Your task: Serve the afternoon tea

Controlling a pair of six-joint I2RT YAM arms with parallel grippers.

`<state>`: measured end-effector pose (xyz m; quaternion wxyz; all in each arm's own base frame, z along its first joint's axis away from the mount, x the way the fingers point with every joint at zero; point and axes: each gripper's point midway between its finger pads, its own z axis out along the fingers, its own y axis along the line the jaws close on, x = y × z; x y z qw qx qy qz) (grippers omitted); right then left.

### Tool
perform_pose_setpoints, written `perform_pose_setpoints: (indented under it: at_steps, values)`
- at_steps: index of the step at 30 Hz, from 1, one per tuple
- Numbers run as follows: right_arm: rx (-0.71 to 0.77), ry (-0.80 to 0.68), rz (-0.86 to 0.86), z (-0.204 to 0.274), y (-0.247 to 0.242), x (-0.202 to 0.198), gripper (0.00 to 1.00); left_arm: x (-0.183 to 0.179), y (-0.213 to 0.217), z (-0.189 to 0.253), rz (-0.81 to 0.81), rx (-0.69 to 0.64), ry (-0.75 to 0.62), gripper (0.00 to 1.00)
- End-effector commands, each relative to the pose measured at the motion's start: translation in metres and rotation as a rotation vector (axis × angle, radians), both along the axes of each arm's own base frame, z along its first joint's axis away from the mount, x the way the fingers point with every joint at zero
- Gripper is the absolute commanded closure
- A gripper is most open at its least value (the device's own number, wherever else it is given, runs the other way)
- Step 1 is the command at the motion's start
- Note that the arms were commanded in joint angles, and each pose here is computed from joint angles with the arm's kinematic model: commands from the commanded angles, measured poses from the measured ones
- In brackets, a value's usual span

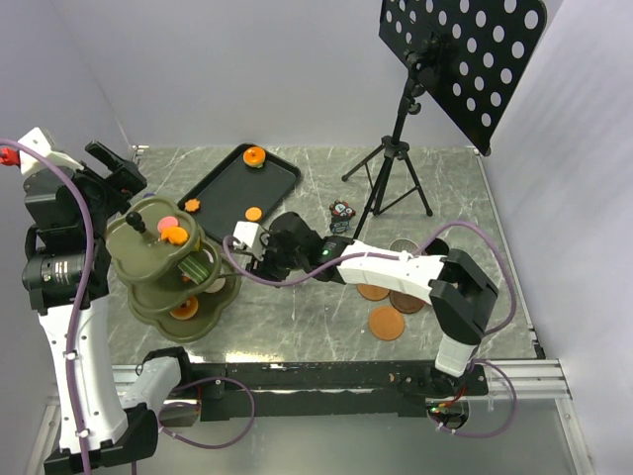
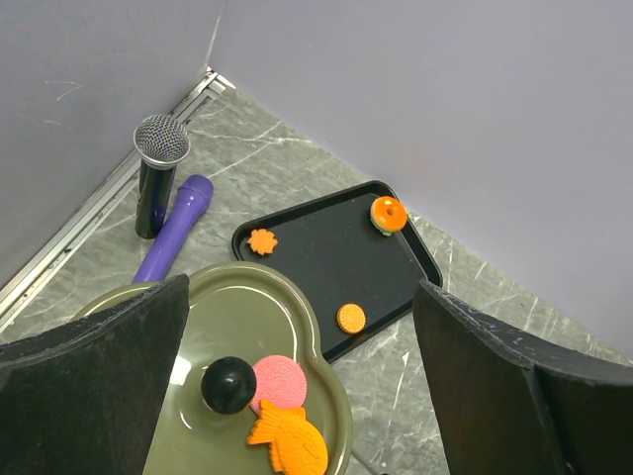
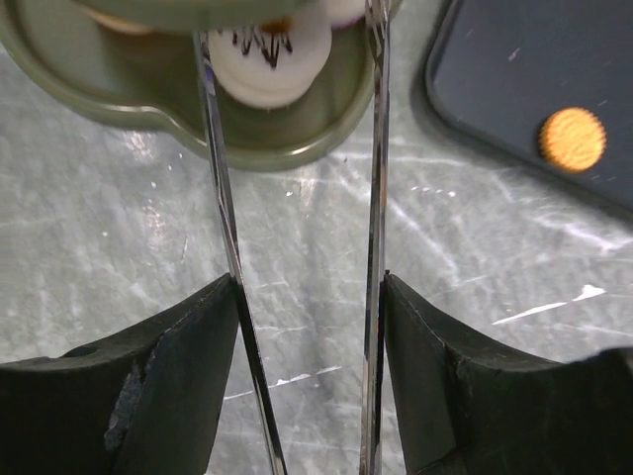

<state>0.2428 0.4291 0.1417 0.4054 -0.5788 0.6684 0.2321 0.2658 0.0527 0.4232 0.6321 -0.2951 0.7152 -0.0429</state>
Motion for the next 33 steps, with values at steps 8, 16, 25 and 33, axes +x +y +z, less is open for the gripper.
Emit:
perform_pose_setpoints:
  at_steps: [8, 16, 25, 33]
  values:
    - [0.027, -0.092, -0.177, 0.032, -0.024, 0.023, 0.37, -0.003, 0.001, 0.012, 0.007, 0.005, -0.049, 0.0]
    - [-0.015, -0.154, -0.371, 0.032, -0.053, 0.072, 0.39, -0.006, 0.003, 0.015, 0.019, 0.011, -0.061, 0.0]
    - [-0.153, -0.081, -0.455, 0.013, -0.055, 0.12, 0.41, -0.01, 0.005, 0.018, 0.027, 0.029, -0.069, 0.0]
    - [-0.233, -0.044, -0.468, 0.007, -0.055, 0.136, 0.41, -0.013, 0.005, 0.017, 0.03, 0.032, -0.074, 0.0]
